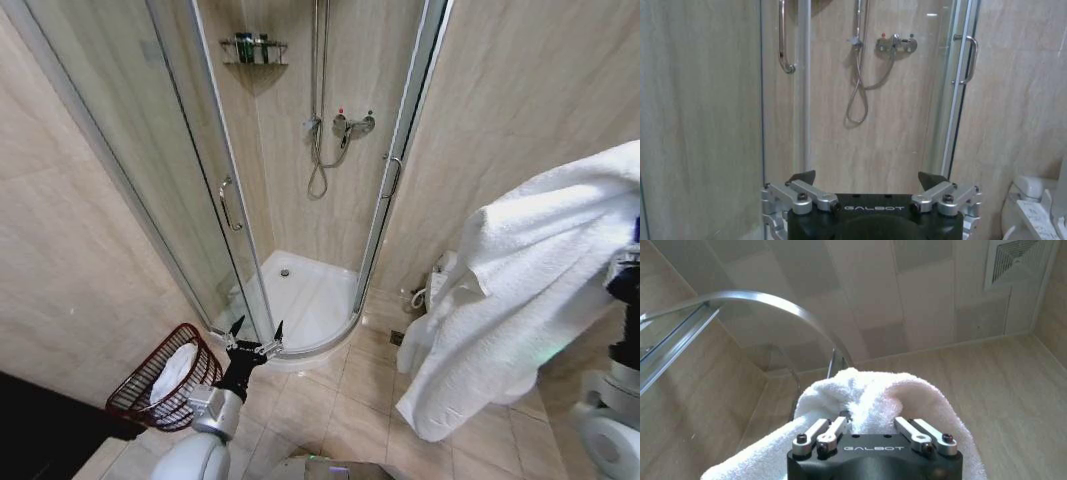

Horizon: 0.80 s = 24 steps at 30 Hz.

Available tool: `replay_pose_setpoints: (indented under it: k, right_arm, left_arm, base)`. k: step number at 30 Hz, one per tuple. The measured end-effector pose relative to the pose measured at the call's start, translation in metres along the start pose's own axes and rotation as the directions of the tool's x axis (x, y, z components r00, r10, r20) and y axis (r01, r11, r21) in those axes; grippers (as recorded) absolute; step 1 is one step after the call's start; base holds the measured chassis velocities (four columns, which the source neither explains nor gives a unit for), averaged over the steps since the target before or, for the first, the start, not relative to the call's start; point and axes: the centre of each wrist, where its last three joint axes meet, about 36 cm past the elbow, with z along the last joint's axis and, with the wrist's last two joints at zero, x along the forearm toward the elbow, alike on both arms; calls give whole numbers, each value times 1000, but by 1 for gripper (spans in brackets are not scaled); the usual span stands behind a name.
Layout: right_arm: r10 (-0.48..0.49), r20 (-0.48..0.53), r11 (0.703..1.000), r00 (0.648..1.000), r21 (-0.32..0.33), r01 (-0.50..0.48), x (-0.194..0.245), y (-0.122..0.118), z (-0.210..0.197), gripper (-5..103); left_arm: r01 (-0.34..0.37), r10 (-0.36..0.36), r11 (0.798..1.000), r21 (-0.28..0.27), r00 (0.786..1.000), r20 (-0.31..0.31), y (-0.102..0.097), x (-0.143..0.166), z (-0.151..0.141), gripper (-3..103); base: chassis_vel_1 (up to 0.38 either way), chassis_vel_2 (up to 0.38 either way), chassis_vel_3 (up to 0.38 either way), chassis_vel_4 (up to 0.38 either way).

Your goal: Discard the used towel into the hamper.

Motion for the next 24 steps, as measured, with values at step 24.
replay_pose_setpoints:
  k: [24]
  right_arm:
    - [-1,-2,1000,1000,-6,1,1,1,0,21]
  left_arm:
    - [0,0,1000,0,1000,0,0,0,0,100]
  base:
    - [0,0,0,0]
